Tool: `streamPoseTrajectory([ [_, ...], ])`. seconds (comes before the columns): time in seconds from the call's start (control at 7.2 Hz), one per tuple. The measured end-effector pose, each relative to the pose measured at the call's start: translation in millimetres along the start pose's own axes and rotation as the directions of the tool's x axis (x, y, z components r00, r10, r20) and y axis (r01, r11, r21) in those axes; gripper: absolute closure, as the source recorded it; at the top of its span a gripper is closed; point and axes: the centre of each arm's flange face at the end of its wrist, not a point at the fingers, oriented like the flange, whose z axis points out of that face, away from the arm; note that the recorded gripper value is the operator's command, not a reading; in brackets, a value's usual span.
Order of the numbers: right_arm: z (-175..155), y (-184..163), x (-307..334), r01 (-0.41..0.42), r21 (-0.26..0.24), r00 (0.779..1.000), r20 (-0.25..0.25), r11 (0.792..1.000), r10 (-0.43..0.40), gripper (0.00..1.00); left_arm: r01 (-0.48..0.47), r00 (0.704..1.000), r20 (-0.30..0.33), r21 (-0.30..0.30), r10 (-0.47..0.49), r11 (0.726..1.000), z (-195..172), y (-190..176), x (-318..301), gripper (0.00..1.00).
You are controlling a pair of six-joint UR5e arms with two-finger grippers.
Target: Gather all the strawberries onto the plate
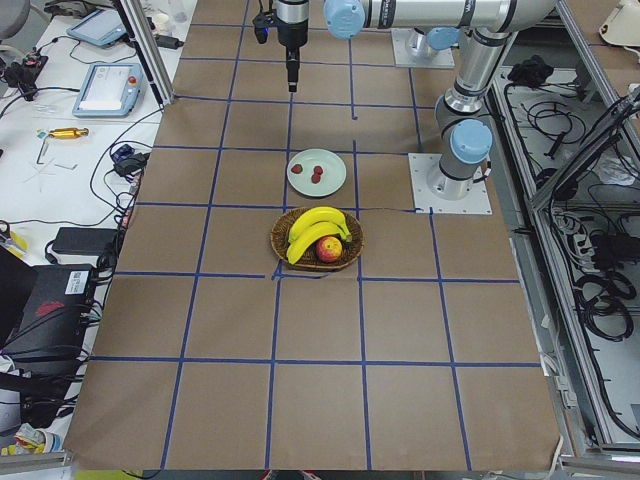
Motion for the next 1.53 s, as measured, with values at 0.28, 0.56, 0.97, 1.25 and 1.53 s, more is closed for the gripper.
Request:
streamPoseTrajectory([
  [0.28, 1.2, -0.6, -1.0, 0.003, -0.002, 1.000, 0.004, 1.000, -0.003, 0.00, -0.024, 1.000, -0.018, -0.025, 0.024, 0.999, 15.2, 25.5, 45.3, 0.00],
  [0.56, 3.2, -4.9, -3.2, 0.004, 0.008, 1.000, 0.027, 1.000, -0.004, 0.00, -0.137, 0.990, -0.023, -0.040, 0.136, 0.990, 5.7, 34.4, 51.7, 0.00],
  [0.97, 6.3, -10.7, -8.4, 0.007, 0.028, 0.997, 0.071, 1.000, -0.009, 0.00, -0.190, 0.982, -0.025, -0.093, 0.188, 0.977, -19.1, 40.1, 42.8, 0.00],
  [1.25, 17.3, -17.3, -8.1, 0.011, 0.060, 0.998, 0.063, 0.998, -0.015, 0.00, -0.191, 0.982, -0.023, -0.101, 0.190, 0.976, -19.4, 41.3, 42.4, 0.00],
  [1.53, 28.1, -21.0, -8.9, 0.011, 0.074, 0.998, 0.062, 0.997, -0.016, 0.00, -0.191, 0.982, -0.022, -0.106, 0.189, 0.976, -18.0, 41.4, 42.4, 0.00],
])
